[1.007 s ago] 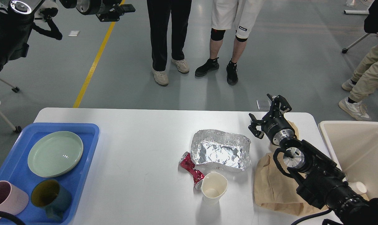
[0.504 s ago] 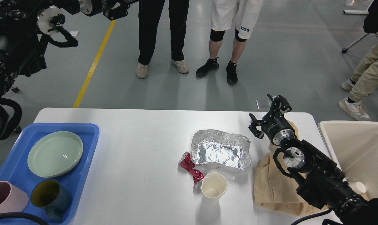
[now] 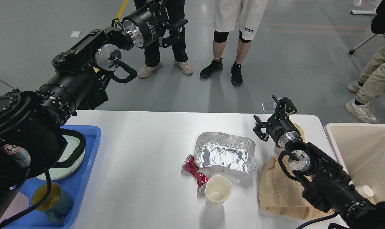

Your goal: Tidy desktop

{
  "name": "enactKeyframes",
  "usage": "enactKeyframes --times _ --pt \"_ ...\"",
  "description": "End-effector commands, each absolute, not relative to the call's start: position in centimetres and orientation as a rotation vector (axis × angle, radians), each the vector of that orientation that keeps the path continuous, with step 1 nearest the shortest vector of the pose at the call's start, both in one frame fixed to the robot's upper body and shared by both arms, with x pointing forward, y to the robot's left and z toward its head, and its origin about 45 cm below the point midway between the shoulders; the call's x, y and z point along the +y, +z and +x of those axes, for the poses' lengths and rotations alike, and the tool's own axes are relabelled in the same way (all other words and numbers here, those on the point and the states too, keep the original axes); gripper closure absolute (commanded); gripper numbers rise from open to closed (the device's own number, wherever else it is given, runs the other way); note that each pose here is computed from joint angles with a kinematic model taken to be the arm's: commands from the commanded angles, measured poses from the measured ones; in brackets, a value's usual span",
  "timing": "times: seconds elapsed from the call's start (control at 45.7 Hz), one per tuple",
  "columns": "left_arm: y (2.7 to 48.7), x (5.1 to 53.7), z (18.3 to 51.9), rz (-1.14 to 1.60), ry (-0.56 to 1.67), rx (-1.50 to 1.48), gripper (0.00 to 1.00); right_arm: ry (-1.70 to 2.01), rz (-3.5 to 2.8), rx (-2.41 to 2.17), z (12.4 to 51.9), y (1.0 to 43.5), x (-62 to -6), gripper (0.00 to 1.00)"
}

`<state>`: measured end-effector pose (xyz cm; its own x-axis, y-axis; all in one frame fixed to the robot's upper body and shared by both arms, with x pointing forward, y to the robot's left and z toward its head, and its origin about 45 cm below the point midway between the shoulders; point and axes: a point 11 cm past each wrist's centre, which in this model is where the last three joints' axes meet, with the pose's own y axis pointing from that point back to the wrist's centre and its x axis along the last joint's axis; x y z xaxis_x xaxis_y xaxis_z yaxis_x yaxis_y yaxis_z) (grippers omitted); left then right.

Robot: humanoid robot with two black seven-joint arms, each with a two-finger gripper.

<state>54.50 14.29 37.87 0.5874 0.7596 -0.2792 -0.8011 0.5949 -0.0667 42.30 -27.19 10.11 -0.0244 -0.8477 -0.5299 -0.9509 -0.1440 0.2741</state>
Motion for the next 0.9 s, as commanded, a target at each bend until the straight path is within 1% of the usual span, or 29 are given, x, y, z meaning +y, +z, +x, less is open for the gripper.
enactKeyframes --times 0.0,0.153,0.285,0.35,0.504,0.613,0.722,0.876 --pt "35.2 15.2 54.3 -0.215 0.959 0.304 0.03 0.902 -2.067 1.934 42.3 10.1 -27.2 0.0" --pt "30.3 16.8 53.6 -0.191 1.02 0.392 0.03 0.902 -2.067 1.934 42.3 10.1 -27.2 0.0" --pt "24.7 18.9 52.1 -0.203 1.087 0.52 0.03 0.902 -2.067 1.934 42.3 10.1 -27.2 0.0" --pt "22.6 20.1 51.3 -0.213 1.123 0.57 0.03 0.902 -2.067 1.934 42.3 10.1 -27.2 0.0" --pt "19.0 21.8 49.8 -0.197 1.172 0.636 0.03 0.902 -2.067 1.934 42.3 10.1 -27.2 0.0" --pt "17.8 22.8 49.2 -0.201 1.198 0.664 0.03 0.902 -2.065 1.934 42.3 10.1 -27.2 0.0" --pt "15.4 23.9 47.9 -0.204 1.231 0.716 0.03 0.902 -2.067 1.934 42.3 10.1 -27.2 0.0" --pt "14.4 24.9 47.2 -0.214 1.258 0.73 0.03 0.902 -2.067 1.934 42.3 10.1 -27.2 0.0"
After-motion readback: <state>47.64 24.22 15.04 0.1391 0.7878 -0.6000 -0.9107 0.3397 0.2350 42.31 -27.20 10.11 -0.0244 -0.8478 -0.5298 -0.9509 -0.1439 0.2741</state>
